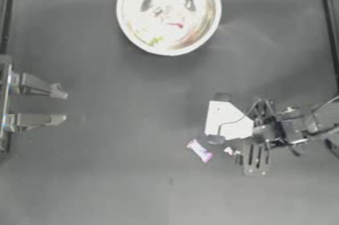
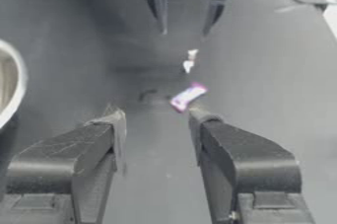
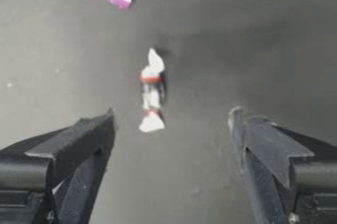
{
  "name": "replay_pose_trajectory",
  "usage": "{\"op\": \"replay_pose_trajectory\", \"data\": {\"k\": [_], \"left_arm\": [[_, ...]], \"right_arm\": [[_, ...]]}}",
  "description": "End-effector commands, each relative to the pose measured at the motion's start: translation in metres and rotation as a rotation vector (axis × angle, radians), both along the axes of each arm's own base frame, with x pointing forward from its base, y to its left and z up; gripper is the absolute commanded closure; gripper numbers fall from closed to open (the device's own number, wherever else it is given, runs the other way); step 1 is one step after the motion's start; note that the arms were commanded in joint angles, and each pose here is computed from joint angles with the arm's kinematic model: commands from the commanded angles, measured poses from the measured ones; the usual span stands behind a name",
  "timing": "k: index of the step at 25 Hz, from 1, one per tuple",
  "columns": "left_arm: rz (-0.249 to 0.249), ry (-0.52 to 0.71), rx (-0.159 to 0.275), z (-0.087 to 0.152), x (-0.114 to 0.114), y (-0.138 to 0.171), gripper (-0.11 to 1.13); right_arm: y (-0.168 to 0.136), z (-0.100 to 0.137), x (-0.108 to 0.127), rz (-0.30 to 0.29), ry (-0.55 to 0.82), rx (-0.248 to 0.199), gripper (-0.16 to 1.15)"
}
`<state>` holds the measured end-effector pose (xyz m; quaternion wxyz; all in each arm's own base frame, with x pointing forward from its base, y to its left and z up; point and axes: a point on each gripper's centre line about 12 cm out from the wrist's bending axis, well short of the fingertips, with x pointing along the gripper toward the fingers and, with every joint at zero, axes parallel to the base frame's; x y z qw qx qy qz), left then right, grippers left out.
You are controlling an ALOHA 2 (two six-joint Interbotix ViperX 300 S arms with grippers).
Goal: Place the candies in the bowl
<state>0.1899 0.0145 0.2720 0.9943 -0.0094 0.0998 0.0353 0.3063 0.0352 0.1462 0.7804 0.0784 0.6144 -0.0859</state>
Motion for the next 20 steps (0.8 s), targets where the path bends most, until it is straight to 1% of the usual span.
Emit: {"op": "replay_pose_trajectory", "data": {"k": [1, 5, 10, 20], "left_arm": [[0.006, -0.019, -0.007, 0.005, 0.001, 0.001, 0.21], [0.007, -0.017, -0.009, 0.005, 0.001, 0.001, 0.21], [0.007, -0.018, -0.013, 0.005, 0.001, 0.001, 0.21], [0.008, -0.023, -0.022, 0.007, 0.001, 0.001, 0.21]], "right_arm": [[0.002, -0.002, 0.005, 0.003, -0.022, 0.009, 0.00], [0.002, -0.015, 0.005, 0.002, 0.010, 0.005, 0.00], [0.004, -0.028, 0.008, 0.004, 0.020, 0.013, 0.01], [0.005, -0.038, 0.010, 0.006, 0.009, 0.023, 0.01]]}}
